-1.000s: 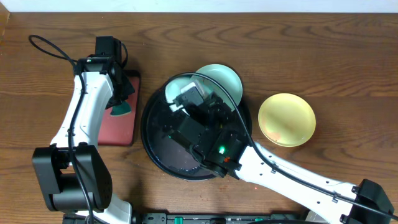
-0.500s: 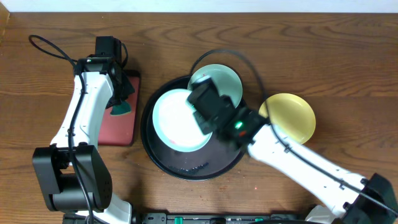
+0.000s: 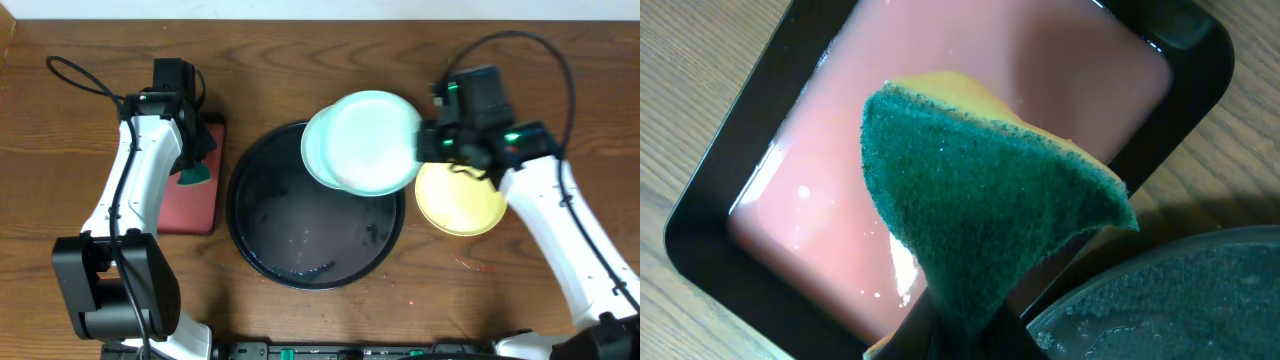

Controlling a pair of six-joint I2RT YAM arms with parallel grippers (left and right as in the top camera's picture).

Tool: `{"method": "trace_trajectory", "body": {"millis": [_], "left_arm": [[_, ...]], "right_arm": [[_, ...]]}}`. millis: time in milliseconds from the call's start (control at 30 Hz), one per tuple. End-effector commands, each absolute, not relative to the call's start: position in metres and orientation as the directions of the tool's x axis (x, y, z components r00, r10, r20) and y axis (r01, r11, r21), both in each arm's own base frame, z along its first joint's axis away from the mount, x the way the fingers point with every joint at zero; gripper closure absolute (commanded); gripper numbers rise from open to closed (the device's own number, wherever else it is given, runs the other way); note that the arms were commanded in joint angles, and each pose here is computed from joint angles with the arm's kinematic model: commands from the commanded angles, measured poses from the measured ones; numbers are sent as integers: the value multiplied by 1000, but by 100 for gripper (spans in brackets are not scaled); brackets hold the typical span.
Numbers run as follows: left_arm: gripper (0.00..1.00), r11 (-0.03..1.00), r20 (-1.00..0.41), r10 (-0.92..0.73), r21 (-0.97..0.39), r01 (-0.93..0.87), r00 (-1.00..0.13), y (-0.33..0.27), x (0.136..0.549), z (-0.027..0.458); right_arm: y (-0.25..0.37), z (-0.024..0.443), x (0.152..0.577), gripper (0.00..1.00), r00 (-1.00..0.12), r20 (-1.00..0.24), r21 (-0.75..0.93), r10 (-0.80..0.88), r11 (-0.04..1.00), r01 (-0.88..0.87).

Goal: Clean dirty plates on tray and stack at the side
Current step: 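Lower the green plate onto the yellow plate with the right gripper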

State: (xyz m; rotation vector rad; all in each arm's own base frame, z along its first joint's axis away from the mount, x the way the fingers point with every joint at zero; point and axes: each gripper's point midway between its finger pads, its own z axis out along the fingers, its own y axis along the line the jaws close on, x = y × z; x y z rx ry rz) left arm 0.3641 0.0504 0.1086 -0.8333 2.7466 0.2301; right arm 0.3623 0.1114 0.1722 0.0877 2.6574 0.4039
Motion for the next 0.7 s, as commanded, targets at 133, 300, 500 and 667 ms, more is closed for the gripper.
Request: {"method": "trace_trajectory", "body": {"millis": [133,300,500,667], "left_arm": [[93,826,-317,-507,86,-557,-802,55,368,116],[93,826,-319,-507,84,-557,-800,55,369,116],[92,826,-319,-507,85,-557,-801,55,369,116],[93,826,-319,-507,85,-557,-801,55,369,116]], "right_arm": [[26,158,353,99,-888,-349,176,298,952,250],[-19,134,335,99,-885,-291,42,363,929,367],[-38,107,315,99,-880,-247,-26,406,905,425],[-38,91,311,98,-881,-240,-29,408,904,426]]}}
